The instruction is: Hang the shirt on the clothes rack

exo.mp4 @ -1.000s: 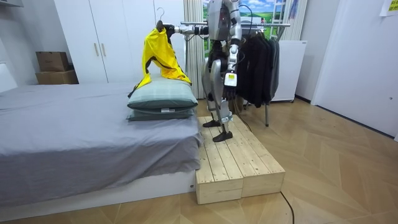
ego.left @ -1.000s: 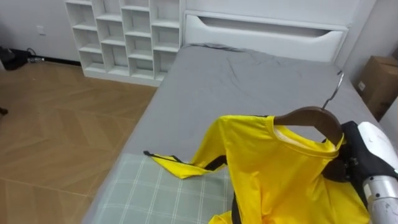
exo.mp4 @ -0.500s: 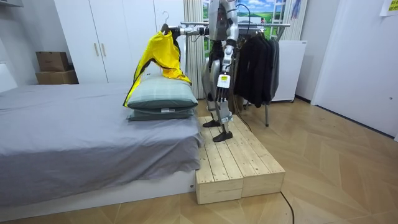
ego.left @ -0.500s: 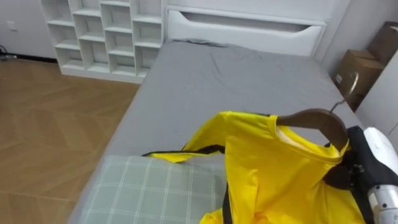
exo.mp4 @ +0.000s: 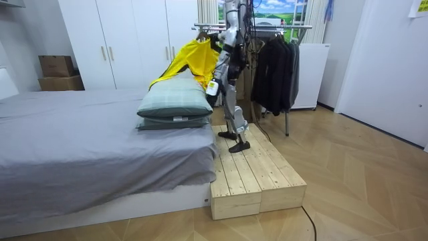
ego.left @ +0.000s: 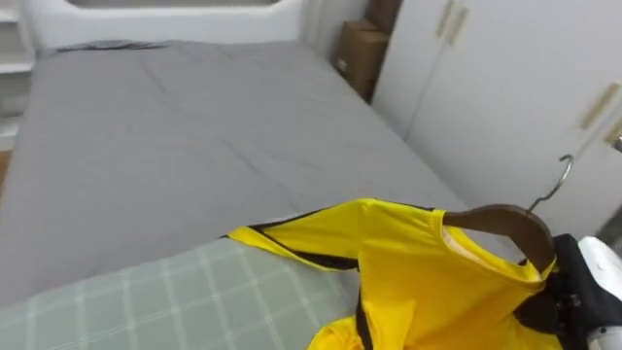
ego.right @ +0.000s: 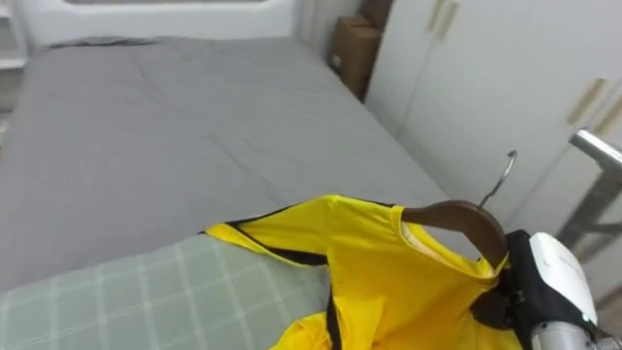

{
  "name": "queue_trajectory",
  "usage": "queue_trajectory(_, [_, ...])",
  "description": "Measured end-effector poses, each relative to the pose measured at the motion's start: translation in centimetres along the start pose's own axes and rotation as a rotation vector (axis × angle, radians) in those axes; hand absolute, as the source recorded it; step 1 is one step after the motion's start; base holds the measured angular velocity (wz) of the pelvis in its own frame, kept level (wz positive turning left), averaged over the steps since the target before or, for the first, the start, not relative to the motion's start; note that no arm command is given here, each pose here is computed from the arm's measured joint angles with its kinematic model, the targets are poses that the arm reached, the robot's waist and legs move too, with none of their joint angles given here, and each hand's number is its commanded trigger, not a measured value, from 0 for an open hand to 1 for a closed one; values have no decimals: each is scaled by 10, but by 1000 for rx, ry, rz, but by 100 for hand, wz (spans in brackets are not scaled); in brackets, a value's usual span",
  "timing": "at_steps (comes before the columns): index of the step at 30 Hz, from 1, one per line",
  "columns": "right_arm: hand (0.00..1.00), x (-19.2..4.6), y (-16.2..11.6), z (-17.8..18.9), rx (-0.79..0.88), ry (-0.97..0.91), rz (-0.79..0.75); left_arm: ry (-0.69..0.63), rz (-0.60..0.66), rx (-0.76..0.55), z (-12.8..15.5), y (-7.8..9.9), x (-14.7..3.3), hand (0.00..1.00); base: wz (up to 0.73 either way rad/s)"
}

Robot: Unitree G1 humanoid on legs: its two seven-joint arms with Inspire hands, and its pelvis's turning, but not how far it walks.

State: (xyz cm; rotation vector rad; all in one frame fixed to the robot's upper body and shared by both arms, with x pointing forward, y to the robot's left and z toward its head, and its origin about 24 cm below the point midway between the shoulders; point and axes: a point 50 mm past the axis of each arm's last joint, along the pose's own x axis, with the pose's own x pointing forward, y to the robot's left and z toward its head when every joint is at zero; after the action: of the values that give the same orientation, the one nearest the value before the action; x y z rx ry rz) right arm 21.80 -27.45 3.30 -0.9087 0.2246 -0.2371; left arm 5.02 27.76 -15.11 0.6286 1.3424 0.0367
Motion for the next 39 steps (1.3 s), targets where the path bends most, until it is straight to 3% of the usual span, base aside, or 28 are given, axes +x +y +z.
queue_trajectory(5, [100,-1,0,1,5,-6,3,76,-25,-9,-7,-5,0,0,-55])
queue_trajectory(13, [100,-1,3,5,-21,-22,39,138,-19,22,-16,3,0,0,-19])
queue_trajectory(18, [100,1,5,27,-1,-107,56,211,-43,37,-30,-6,-3,0,-89])
queue_trajectory(28, [100,-3,27,35,-18,-122,148,242,-83,40,-29,-22,-5,0,-88])
queue_trajectory(39, [100,5,15,46,-30,-138,91,285,-157,62,-36,-43,-9,0,-57])
